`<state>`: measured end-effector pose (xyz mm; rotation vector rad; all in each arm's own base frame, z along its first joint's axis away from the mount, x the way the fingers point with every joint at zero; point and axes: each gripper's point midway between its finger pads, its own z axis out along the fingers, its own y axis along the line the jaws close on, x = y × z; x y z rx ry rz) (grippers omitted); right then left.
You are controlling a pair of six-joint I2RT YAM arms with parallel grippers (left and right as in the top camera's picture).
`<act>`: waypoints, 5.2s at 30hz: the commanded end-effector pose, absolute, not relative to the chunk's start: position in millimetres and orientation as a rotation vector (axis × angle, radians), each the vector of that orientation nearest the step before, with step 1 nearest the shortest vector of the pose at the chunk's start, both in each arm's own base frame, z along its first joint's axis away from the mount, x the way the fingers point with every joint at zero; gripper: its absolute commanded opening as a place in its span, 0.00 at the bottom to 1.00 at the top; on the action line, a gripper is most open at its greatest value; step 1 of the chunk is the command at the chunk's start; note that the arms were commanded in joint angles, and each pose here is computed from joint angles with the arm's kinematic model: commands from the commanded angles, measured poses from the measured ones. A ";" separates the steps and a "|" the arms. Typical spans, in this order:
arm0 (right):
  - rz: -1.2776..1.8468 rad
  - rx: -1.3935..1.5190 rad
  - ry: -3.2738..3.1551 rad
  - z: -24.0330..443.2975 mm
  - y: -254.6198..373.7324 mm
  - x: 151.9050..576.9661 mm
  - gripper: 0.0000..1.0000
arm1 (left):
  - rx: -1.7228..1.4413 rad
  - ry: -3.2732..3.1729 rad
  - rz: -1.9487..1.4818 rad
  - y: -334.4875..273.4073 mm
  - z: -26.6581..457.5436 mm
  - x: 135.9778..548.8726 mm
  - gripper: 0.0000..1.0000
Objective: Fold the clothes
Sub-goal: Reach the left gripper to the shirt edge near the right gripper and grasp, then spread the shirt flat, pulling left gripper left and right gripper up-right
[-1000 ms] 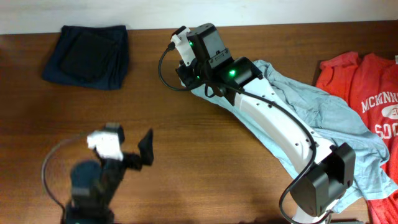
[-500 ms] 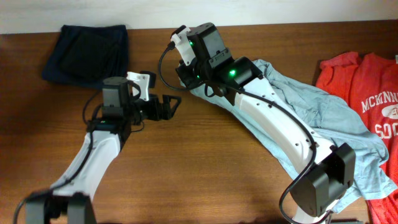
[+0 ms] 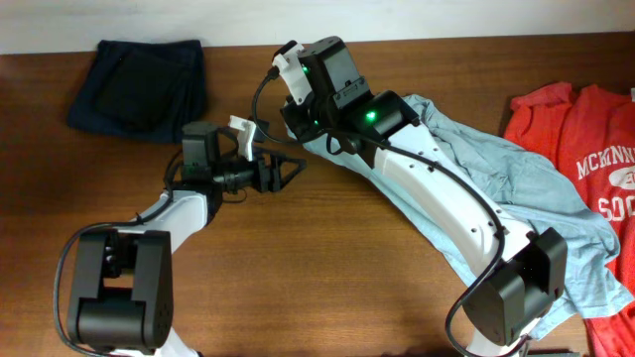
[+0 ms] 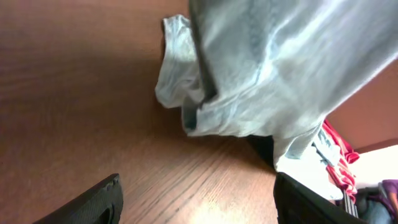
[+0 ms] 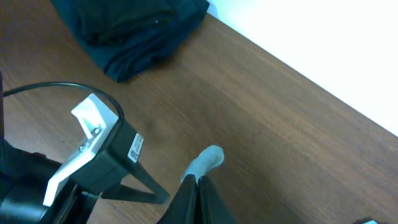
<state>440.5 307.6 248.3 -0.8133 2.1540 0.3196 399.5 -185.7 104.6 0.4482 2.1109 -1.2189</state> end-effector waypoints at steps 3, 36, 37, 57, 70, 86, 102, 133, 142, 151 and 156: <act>0.351 -0.804 2.133 258.6 312.8 440.7 0.04 | 0.550 2.016 -1.258 -204.1 118.5 400.3 0.77; 0.357 -0.794 2.102 269.3 313.2 441.3 0.04 | 0.471 1.971 -1.145 -218.3 112.7 427.9 0.65; 0.357 -0.794 2.102 269.4 313.3 441.3 0.04 | 0.476 1.957 -1.166 -220.1 116.3 426.8 0.65; 0.358 -0.794 2.101 269.4 313.5 441.2 0.04 | 0.524 1.953 -1.498 -236.2 134.3 391.8 0.01; 0.359 -0.794 2.097 270.2 314.2 441.6 0.04 | 0.118 2.243 -1.447 -176.5 91.0 402.4 0.01; 0.561 -0.861 2.125 236.2 347.9 438.9 0.04 | -0.136 2.565 -0.865 -108.7 87.2 365.3 0.00; 0.829 -1.076 2.127 134.9 441.3 409.4 0.04 | -0.348 2.853 -0.393 -52.4 44.8 316.4 0.01; 0.723 -0.823 2.192 225.8 320.7 455.5 0.90 | -0.105 2.557 -0.325 -48.7 119.0 372.2 0.61; 0.551 -0.431 2.603 180.0 149.4 467.9 0.81 | -0.025 2.492 -0.470 -76.2 96.2 408.7 0.01; 0.364 -0.147 2.817 152.8 30.9 448.9 0.79 | 0.177 2.538 -0.525 -135.5 52.6 408.9 0.02; 0.371 -0.113 2.867 137.1 23.1 438.7 0.78 | 0.273 2.481 -0.402 -143.4 53.7 418.3 0.02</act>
